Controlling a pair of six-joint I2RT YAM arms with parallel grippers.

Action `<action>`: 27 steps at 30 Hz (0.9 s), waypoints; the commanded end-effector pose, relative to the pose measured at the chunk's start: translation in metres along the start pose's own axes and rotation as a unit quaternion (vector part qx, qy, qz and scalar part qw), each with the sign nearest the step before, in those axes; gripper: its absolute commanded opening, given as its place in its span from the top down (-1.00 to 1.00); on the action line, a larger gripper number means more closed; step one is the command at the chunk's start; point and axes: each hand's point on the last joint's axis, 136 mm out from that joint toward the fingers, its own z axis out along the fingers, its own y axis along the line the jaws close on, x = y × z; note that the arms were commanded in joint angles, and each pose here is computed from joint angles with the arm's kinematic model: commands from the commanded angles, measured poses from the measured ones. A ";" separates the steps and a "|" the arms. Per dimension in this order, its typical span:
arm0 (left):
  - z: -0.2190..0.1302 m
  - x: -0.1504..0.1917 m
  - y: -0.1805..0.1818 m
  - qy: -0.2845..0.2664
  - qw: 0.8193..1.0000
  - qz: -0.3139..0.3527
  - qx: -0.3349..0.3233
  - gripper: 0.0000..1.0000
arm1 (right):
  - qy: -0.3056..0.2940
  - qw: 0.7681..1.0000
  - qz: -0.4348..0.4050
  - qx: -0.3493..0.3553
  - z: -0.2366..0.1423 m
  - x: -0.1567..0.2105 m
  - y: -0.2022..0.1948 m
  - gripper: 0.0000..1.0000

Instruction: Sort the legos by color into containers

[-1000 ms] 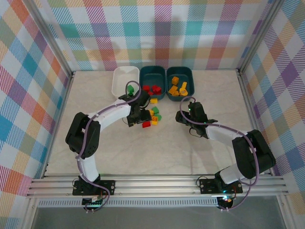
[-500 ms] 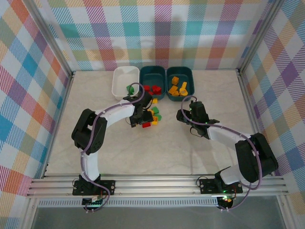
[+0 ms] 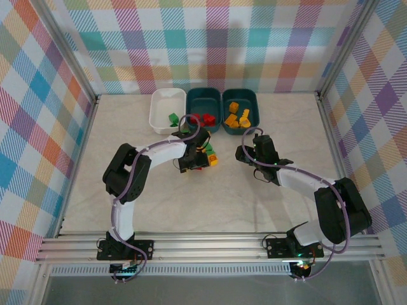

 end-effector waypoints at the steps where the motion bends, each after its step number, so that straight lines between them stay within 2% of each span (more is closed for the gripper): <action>1: 0.005 0.003 0.003 0.006 1.000 0.011 -0.014 -0.39 | -0.007 1.000 0.002 -0.002 0.000 -0.005 0.001 -0.48; 10: 0.004 -0.010 -0.007 -0.004 0.999 0.040 -0.017 0.08 | -0.005 1.000 0.002 -0.003 0.001 -0.004 0.001 -0.48; 17: -0.017 -0.027 -0.015 -0.031 0.998 0.060 -0.016 0.31 | -0.005 1.000 0.001 -0.003 0.001 -0.004 0.002 -0.48; 20: -0.044 -0.049 -0.024 -0.062 0.996 0.069 -0.005 0.33 | -0.005 1.000 0.001 -0.003 0.001 -0.004 0.001 -0.48; 23: -0.065 -0.086 -0.026 -0.089 0.994 0.056 0.004 0.37 | -0.003 1.000 0.000 -0.003 0.002 -0.004 0.002 -0.47; 27: -0.075 -0.136 -0.039 -0.116 0.992 0.032 0.047 0.37 | -0.003 1.000 -0.002 0.000 0.002 -0.004 0.001 -0.47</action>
